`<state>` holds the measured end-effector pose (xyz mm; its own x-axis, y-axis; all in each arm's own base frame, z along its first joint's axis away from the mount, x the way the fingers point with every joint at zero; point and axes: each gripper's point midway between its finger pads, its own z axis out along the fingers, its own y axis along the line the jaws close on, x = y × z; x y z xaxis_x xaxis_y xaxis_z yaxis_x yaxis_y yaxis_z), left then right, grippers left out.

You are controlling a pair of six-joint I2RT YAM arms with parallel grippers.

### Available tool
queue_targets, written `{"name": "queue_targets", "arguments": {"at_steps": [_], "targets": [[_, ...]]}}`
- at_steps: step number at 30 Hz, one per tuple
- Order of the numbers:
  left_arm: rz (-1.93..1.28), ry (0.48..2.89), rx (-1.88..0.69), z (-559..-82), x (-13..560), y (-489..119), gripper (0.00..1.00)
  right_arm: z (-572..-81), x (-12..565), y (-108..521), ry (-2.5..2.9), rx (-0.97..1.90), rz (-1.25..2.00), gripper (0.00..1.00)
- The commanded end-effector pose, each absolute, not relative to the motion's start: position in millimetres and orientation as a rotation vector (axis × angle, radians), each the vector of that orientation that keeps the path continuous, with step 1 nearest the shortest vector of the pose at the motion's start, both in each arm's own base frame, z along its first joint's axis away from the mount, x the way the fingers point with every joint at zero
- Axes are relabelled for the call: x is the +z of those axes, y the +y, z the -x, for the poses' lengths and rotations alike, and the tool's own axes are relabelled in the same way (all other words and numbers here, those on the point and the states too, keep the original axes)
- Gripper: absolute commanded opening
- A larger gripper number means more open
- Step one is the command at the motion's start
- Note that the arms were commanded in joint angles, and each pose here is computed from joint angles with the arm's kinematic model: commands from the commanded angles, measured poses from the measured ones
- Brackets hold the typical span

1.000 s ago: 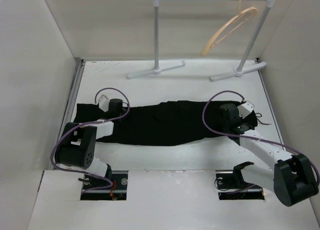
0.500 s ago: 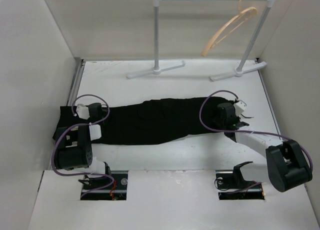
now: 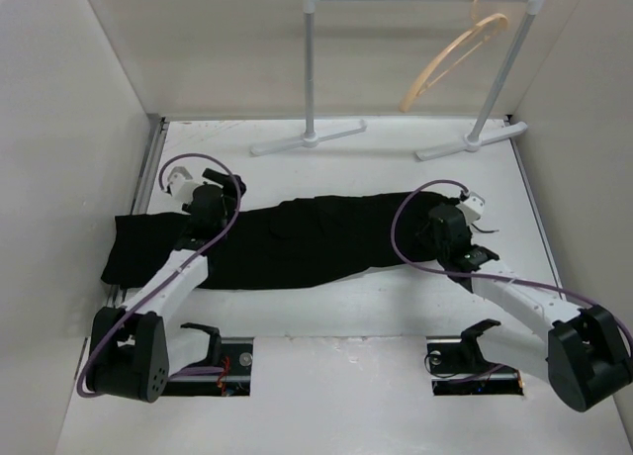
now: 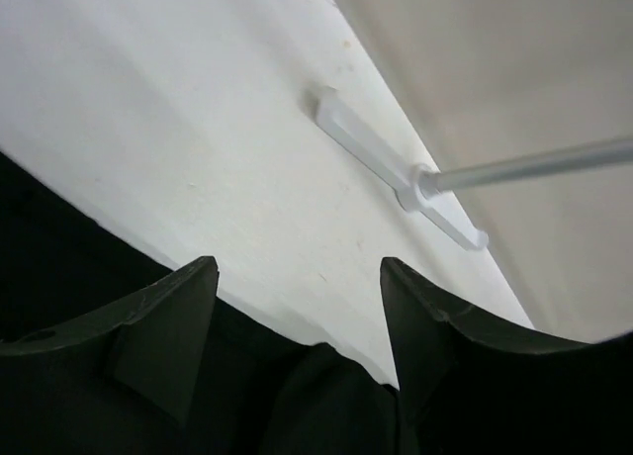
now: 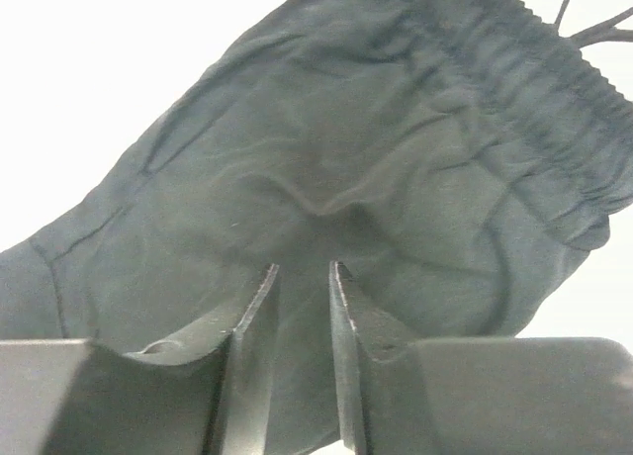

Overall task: Place the trousers on the hanger
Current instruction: Fold the trousers

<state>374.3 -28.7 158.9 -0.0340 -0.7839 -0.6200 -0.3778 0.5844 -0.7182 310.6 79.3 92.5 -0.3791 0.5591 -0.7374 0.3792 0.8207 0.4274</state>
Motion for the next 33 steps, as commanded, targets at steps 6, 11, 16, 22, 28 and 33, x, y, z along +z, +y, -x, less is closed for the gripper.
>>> {"name": "queue_targets", "arguments": {"at_steps": [6,11,16,22,28,33], "targets": [[0.81,1.725,-0.277,-370.3,155.8,-42.6,0.72,-317.8,113.5,81.8,1.965,0.171,-0.636,0.43],[0.78,1.689,-0.167,-354.6,168.0,-20.2,0.73,-314.3,111.2,92.2,1.982,0.19,-0.604,0.32],[0.714,1.661,-0.162,-345.3,190.2,-28.7,0.46,-314.1,96.4,114.2,2.049,0.207,-0.552,0.21],[0.426,1.855,-0.375,-339.9,172.6,-152.1,0.16,-316.2,78.6,146.4,2.128,0.281,-0.557,0.12],[0.38,1.917,-0.491,-337.1,148.3,-214.8,0.2,-319.3,44.3,170.4,2.222,0.312,-0.583,0.11],[0.469,1.981,-0.513,-346.8,108.1,-214.7,0.22,-315.2,31.6,190.3,2.258,0.362,-0.584,0.11]]}}
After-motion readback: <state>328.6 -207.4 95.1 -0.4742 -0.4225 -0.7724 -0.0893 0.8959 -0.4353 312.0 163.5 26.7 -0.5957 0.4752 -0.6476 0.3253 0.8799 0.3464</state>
